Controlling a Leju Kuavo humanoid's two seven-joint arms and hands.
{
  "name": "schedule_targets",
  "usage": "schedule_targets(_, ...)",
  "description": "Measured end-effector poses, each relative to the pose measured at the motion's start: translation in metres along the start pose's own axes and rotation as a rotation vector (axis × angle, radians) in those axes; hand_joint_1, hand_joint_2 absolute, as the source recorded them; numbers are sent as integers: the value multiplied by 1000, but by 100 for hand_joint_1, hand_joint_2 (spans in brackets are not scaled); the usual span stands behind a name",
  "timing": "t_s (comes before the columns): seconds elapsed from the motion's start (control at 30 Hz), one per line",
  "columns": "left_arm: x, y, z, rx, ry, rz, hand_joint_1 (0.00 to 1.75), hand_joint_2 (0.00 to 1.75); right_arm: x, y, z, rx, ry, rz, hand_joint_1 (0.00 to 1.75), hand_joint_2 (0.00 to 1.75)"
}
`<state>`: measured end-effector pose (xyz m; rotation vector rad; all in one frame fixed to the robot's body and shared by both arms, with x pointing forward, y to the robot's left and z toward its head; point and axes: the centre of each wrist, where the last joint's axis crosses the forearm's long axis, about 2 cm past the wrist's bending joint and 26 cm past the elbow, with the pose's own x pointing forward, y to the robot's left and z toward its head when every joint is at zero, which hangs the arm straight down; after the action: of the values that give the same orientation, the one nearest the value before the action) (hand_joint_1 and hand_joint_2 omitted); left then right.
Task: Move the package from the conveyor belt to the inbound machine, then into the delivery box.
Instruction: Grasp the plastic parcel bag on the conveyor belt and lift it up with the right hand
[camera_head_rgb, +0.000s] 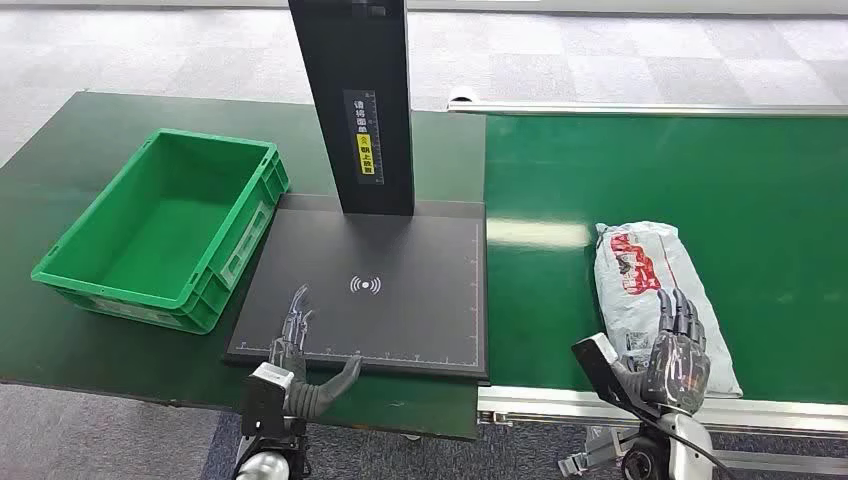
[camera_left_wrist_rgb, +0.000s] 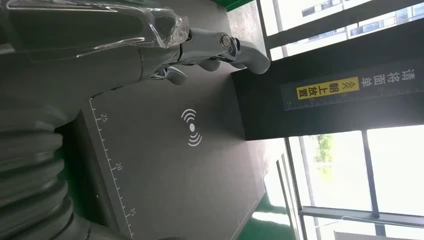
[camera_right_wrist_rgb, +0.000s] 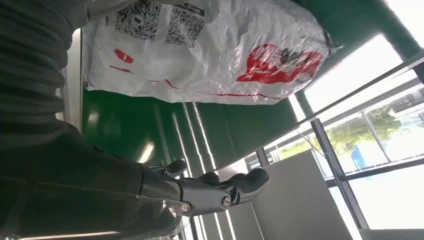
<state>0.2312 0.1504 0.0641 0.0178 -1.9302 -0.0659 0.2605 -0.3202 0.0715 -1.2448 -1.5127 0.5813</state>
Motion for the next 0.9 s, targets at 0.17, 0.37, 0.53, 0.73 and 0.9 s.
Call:
schedule_targets(0.17, 0, 1, -2, 4, 2, 0, 0, 175, -8, -1, 0, 1, 17, 15, 0, 175)
schedule_targets(0.37, -1, 1, -2, 10, 8, -4, 0, 175, -8, 0, -1, 12, 14, 71, 0, 175)
schedule_targets(0.53, -2, 2, -1, 16, 17, -1, 0, 175, -11, 0, -9, 37, 38, 24, 0, 175)
schedule_targets(0.73, -3, 0, 1, 10, 25, 9, 0, 175, -26, 4, -30, 88, 61, -58, 0, 175)
schedule_targets(0.9, -3, -3, 0, -10, 27, 21, 0, 175, -27, 13, -43, 135, 60, -81, 0, 175)
